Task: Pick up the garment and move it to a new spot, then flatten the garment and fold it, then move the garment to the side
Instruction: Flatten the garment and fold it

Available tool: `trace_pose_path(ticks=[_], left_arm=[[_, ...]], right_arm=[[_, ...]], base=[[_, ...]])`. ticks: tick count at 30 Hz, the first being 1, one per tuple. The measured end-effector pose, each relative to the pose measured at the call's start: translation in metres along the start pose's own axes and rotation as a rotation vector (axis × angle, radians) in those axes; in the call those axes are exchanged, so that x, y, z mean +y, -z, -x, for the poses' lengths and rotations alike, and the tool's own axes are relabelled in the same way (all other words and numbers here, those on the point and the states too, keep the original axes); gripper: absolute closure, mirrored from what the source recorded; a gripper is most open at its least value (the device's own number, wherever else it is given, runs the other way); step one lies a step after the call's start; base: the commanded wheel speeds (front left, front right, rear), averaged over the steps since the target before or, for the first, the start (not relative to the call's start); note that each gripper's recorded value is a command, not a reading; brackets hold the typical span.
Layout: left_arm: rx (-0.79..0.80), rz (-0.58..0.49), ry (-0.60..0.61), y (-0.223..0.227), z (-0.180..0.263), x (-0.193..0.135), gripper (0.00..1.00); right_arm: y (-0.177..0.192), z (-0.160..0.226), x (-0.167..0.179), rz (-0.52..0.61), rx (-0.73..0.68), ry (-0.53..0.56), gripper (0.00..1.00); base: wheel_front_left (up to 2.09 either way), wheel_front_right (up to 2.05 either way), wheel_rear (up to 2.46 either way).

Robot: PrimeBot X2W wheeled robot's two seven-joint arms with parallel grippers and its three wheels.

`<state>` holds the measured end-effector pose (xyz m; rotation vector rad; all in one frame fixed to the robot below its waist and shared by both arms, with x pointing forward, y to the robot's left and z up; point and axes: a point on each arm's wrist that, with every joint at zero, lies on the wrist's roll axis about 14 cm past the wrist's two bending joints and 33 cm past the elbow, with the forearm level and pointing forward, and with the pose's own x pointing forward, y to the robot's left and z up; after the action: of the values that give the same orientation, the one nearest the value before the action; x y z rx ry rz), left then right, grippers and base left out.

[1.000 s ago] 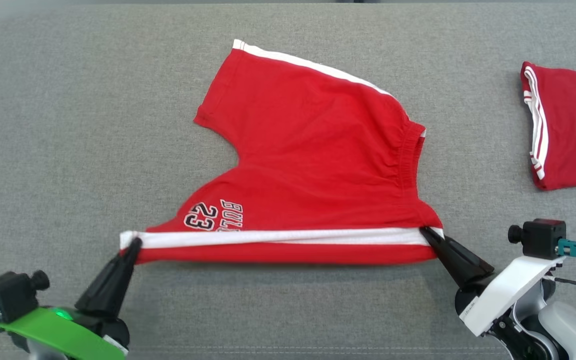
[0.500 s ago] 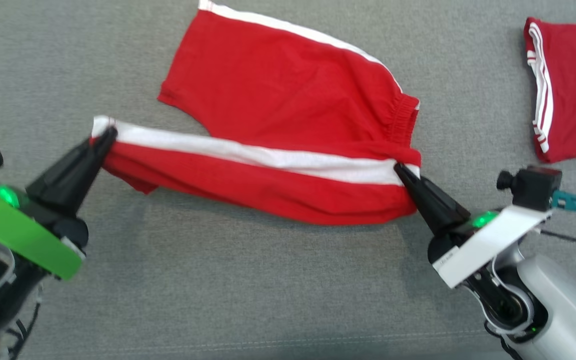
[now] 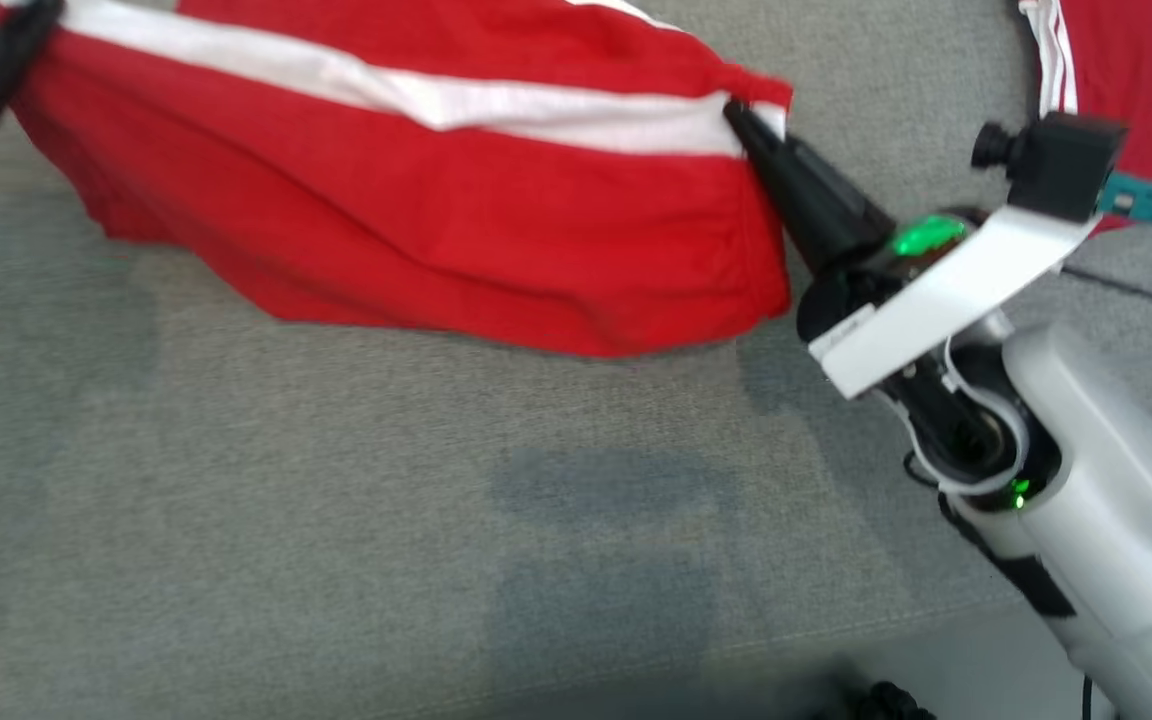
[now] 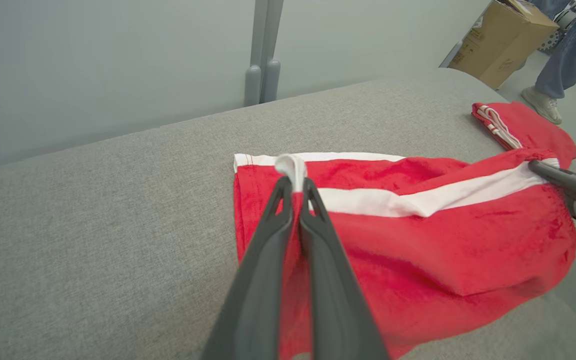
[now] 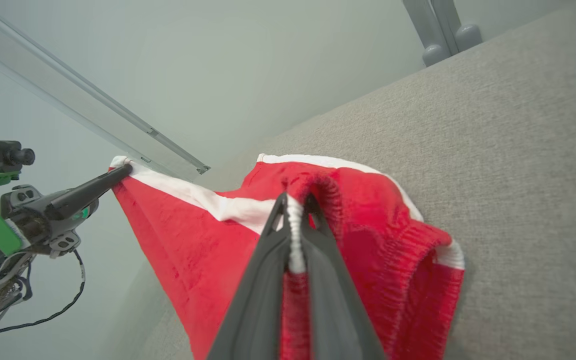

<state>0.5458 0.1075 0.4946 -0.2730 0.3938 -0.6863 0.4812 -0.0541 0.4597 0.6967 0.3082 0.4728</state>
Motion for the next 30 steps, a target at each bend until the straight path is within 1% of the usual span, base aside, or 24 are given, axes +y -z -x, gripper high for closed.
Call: trace_pose_path(ticks=[3, 4, 6, 7, 8, 9, 11, 14, 17, 19, 20, 22, 26, 27, 28, 29, 30], left_arm=[[0.027, -0.019, 0.015, -0.001, -0.019, 0.008, 1.00], [0.027, -0.019, 0.015, -0.001, -0.019, 0.008, 1.00], [0.026, -0.021, 0.024, -0.004, -0.032, 0.012, 1.00], [0.022, -0.013, 0.022, -0.004, -0.045, 0.020, 1.00], [0.022, -0.013, 0.022, -0.004, -0.045, 0.020, 1.00], [0.033, 0.003, 0.024, 0.002, -0.058, 0.027, 1.00], [0.059, 0.025, 0.030, 0.015, -0.070, 0.031, 1.00], [0.124, 0.035, 0.049, 0.043, -0.087, 0.030, 1.00], [0.161, 0.057, 0.068, 0.062, -0.103, 0.030, 1.00], [0.165, 0.058, 0.066, 0.065, -0.109, 0.032, 1.00], [0.164, 0.055, 0.069, 0.065, -0.112, 0.032, 1.00], [0.156, 0.055, 0.070, 0.062, -0.117, 0.032, 1.00], [0.138, 0.045, 0.077, 0.056, -0.124, 0.027, 1.00], [0.138, 0.037, 0.067, 0.056, -0.123, 0.029, 0.89], [0.139, 0.034, 0.055, 0.056, -0.123, 0.032, 0.89], [0.137, 0.030, 0.044, 0.056, -0.123, 0.034, 0.65], [0.138, 0.030, 0.036, 0.056, -0.122, 0.035, 0.50]], right_arm=[[-0.014, -0.008, -0.015, 0.028, -0.031, 0.027, 1.00], [-0.014, -0.008, -0.015, 0.028, -0.031, 0.027, 1.00], [-0.020, -0.012, -0.026, 0.042, -0.043, 0.051, 1.00], [-0.018, -0.014, -0.040, 0.046, -0.037, 0.084, 1.00], [-0.018, -0.014, -0.040, 0.046, -0.037, 0.084, 1.00], [-0.013, -0.014, -0.053, 0.044, -0.024, 0.116, 1.00], [-0.003, -0.013, -0.063, 0.029, -0.002, 0.145, 1.00], [0.010, -0.010, -0.074, 0.014, 0.026, 0.173, 1.00], [0.014, -0.009, -0.077, 0.007, 0.022, 0.181, 0.99], [0.015, -0.008, -0.077, 0.006, 0.021, 0.180, 0.68], [0.016, -0.008, -0.077, 0.003, 0.021, 0.182, 0.55], [0.013, -0.007, -0.077, 0.011, 0.008, 0.181, 0.00], [0.010, -0.004, -0.077, 0.025, -0.004, 0.185, 0.00], [0.010, -0.004, -0.077, 0.032, -0.005, 0.184, 0.00], [0.009, -0.004, -0.075, 0.040, -0.008, 0.177, 0.00], [0.009, -0.003, -0.074, 0.047, -0.006, 0.174, 0.00], [0.009, -0.003, -0.073, 0.053, -0.005, 0.174, 0.00]], base=[[0.00, 0.00, 0.00], [0.00, 0.00, 0.00], [0.00, 0.00, 0.00], [0.00, 0.00, 0.00], [0.00, 0.00, 0.00], [0.00, 0.00, 0.00], [0.00, 0.00, 0.00], [0.00, 0.00, 0.00], [0.00, 0.00, 0.00], [0.00, 0.00, 0.00], [0.00, 0.00, 0.00], [0.00, 0.00, 0.00], [0.00, 0.00, 0.00], [0.00, 0.00, 0.00], [0.00, 0.00, 0.00], [0.00, 0.00, 0.00], [0.00, 0.00, 0.00]])
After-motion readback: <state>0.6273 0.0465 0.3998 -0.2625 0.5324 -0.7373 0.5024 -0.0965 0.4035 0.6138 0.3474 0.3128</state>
